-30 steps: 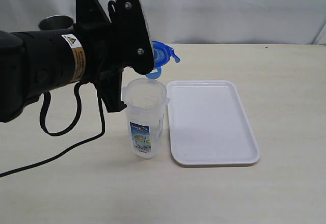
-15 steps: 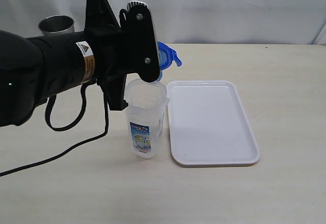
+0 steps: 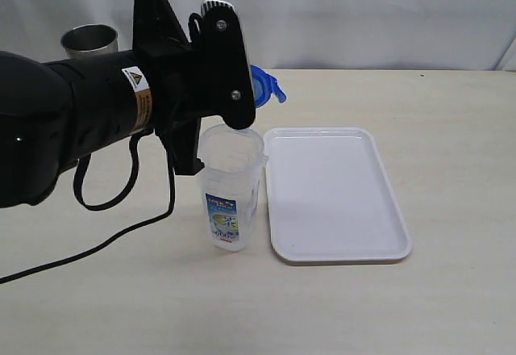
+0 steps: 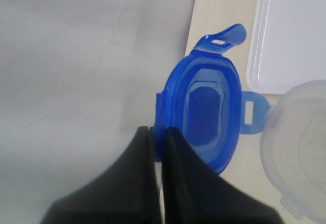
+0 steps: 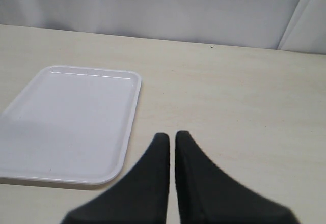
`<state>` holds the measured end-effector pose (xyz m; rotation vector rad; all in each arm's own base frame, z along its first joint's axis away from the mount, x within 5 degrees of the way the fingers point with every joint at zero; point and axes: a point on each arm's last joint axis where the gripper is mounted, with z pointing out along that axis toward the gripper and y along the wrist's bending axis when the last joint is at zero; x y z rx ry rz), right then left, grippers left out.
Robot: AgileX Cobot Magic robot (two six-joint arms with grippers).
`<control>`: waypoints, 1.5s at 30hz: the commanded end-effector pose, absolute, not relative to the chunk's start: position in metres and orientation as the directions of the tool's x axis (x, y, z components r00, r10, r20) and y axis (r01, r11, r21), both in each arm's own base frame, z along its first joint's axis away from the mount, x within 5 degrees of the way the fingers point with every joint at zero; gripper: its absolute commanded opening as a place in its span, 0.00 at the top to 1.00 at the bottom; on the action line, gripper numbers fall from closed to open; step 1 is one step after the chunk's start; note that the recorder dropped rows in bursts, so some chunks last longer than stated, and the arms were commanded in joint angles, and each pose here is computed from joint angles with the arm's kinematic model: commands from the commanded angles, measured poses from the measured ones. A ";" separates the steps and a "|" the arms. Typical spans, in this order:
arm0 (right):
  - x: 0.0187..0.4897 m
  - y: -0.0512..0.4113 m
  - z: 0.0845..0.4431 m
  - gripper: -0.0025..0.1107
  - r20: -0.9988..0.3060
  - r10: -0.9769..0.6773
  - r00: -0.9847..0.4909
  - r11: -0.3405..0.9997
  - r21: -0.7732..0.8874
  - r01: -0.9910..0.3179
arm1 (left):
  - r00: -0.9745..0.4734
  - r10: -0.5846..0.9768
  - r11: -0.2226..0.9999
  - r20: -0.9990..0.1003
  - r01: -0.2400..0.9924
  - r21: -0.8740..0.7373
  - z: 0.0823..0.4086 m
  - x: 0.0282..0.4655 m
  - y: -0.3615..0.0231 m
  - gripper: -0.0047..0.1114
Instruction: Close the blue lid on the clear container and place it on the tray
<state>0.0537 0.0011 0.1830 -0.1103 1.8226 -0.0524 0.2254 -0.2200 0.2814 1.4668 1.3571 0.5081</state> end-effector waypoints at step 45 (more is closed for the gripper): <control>0.054 0.001 0.182 0.94 -0.964 -0.099 -0.248 0.995 -0.091 -0.045 | 0.255 0.925 0.144 -0.282 0.452 0.881 0.275 0.199 -0.223 0.96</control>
